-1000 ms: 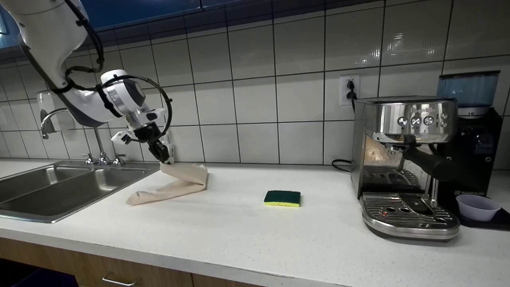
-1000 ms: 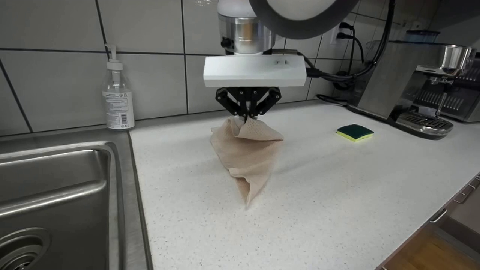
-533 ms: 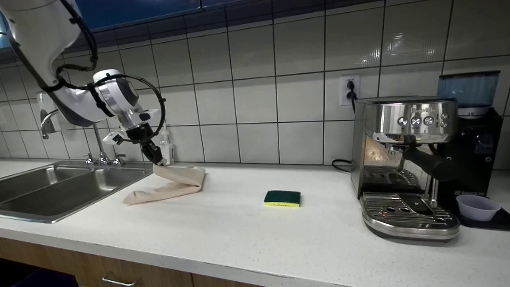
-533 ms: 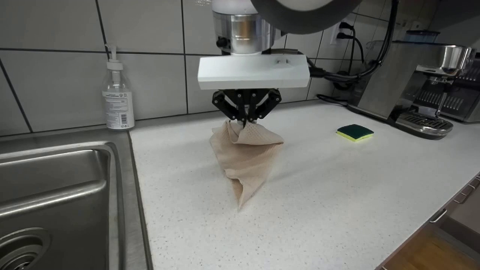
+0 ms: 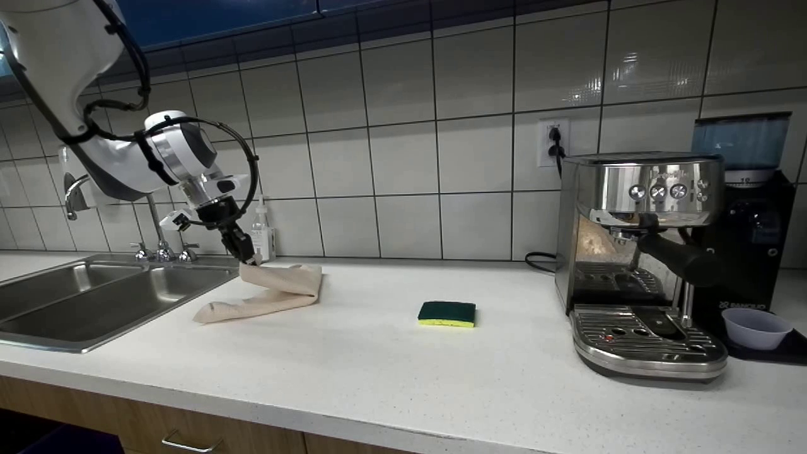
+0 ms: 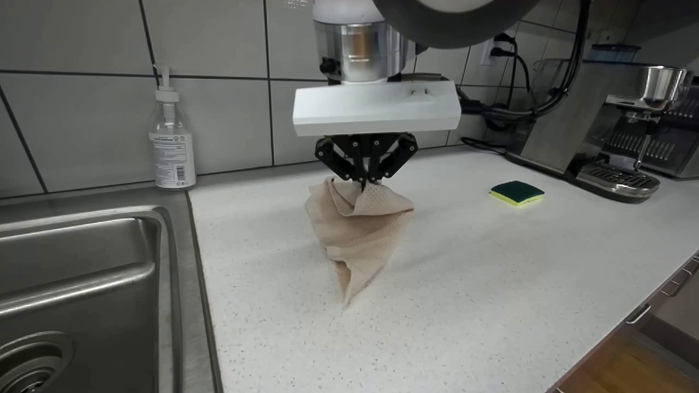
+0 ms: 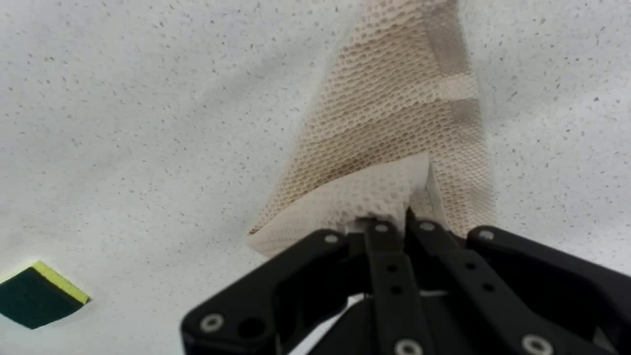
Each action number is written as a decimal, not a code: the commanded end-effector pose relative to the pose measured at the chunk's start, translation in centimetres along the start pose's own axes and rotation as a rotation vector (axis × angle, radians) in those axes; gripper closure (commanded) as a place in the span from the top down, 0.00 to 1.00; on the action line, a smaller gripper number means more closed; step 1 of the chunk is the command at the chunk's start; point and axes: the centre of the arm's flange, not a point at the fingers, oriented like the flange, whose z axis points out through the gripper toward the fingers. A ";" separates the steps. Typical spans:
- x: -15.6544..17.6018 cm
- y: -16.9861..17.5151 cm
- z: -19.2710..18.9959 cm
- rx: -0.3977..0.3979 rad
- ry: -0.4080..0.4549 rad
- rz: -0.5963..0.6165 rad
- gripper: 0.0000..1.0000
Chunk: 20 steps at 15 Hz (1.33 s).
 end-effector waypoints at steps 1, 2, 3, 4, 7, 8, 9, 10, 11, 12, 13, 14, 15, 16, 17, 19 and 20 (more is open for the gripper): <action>-0.9 1.1 -1.4 -0.020 0.011 0.021 0.01; -1.0 1.1 -1.5 -0.020 0.012 0.021 0.01; -1.1 1.1 -1.5 -0.020 0.012 0.022 0.01; -1.2 1.1 -1.6 -0.020 0.012 0.022 0.01; -1.7 1.0 -1.8 -0.021 0.014 0.021 0.01; -1.9 1.0 -1.9 -0.021 0.015 0.018 0.01; -2.1 0.9 -1.9 -0.021 0.016 0.016 0.01; -2.2 0.8 -2.0 -0.022 0.018 0.013 0.01; -2.4 0.8 -2.0 -0.023 0.019 0.008 0.01; -2.6 0.7 -2.1 -0.024 0.020 0.004 0.01; -2.7 0.6 -2.2 -0.024 0.021 0.001 0.01; -2.8 0.5 -2.2 -0.025 0.021 -0.002 0.01; -2.9 0.4 -2.2 -0.026 0.021 -0.003 0.01; -3.0 0.4 -2.2 -0.027 0.020 -0.005 0.03; -3.1 0.4 -2.2 -0.029 0.019 -0.007 0.29; -3.1 0.3 -2.2 -0.032 0.017 -0.006 0.36; -3.1 0.3 -2.2 -0.035 0.015 -0.004 0.44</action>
